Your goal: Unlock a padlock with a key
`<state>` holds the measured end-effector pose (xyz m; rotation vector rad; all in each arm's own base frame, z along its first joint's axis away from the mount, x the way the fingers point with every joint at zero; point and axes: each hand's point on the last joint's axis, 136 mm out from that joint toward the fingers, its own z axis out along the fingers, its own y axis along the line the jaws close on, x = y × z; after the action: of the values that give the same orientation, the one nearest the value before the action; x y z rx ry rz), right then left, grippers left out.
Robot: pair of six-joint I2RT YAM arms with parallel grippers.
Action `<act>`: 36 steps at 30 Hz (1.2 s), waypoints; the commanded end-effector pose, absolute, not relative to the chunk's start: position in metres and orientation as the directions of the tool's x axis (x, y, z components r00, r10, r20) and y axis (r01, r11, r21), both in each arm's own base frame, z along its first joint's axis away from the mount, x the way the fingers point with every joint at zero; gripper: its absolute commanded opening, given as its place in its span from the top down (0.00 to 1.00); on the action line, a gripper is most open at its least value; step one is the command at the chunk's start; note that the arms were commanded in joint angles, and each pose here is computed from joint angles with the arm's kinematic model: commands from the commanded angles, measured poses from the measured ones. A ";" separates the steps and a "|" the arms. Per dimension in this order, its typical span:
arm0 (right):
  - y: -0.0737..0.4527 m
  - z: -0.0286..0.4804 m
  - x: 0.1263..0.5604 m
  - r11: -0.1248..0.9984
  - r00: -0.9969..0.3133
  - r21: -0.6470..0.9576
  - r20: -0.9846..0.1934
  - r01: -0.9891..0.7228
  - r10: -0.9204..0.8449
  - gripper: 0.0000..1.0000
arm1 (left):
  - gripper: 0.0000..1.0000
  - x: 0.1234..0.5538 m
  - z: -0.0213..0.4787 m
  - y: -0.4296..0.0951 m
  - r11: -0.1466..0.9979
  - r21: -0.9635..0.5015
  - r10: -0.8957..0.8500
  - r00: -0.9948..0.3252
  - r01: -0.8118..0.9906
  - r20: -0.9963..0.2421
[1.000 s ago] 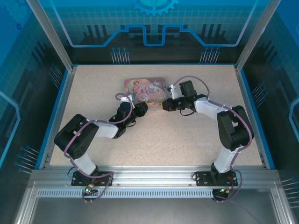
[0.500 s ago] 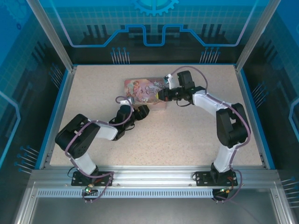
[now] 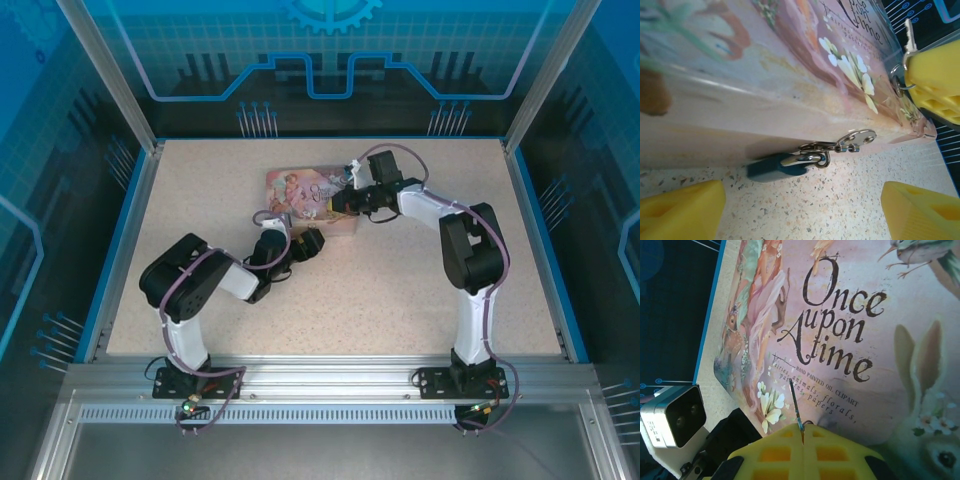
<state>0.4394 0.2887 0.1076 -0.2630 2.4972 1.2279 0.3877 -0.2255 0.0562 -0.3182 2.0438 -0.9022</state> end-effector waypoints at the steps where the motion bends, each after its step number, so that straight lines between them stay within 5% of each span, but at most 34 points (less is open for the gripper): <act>1: 0.288 0.083 0.431 0.651 -0.953 0.719 -0.301 -0.244 -0.025 1.00 | 0.18 0.392 0.061 -0.230 0.684 -0.714 -0.519 -0.586 0.152 -0.622; 18: 0.288 0.078 0.427 0.681 -0.954 0.687 -0.293 -0.253 -0.059 1.00 | 0.18 0.406 0.045 -0.237 0.707 -0.684 -0.481 -0.586 0.180 -0.652; 36: 0.288 0.072 0.425 0.685 -0.960 0.686 -0.272 -0.244 -0.068 1.00 | 0.40 0.411 0.059 -0.266 0.636 -0.730 -0.468 -0.626 0.252 -0.624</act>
<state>0.4408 0.2897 0.1068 -0.2767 2.5402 1.1731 0.4102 -0.2576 0.0556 -0.1855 1.9988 -1.0102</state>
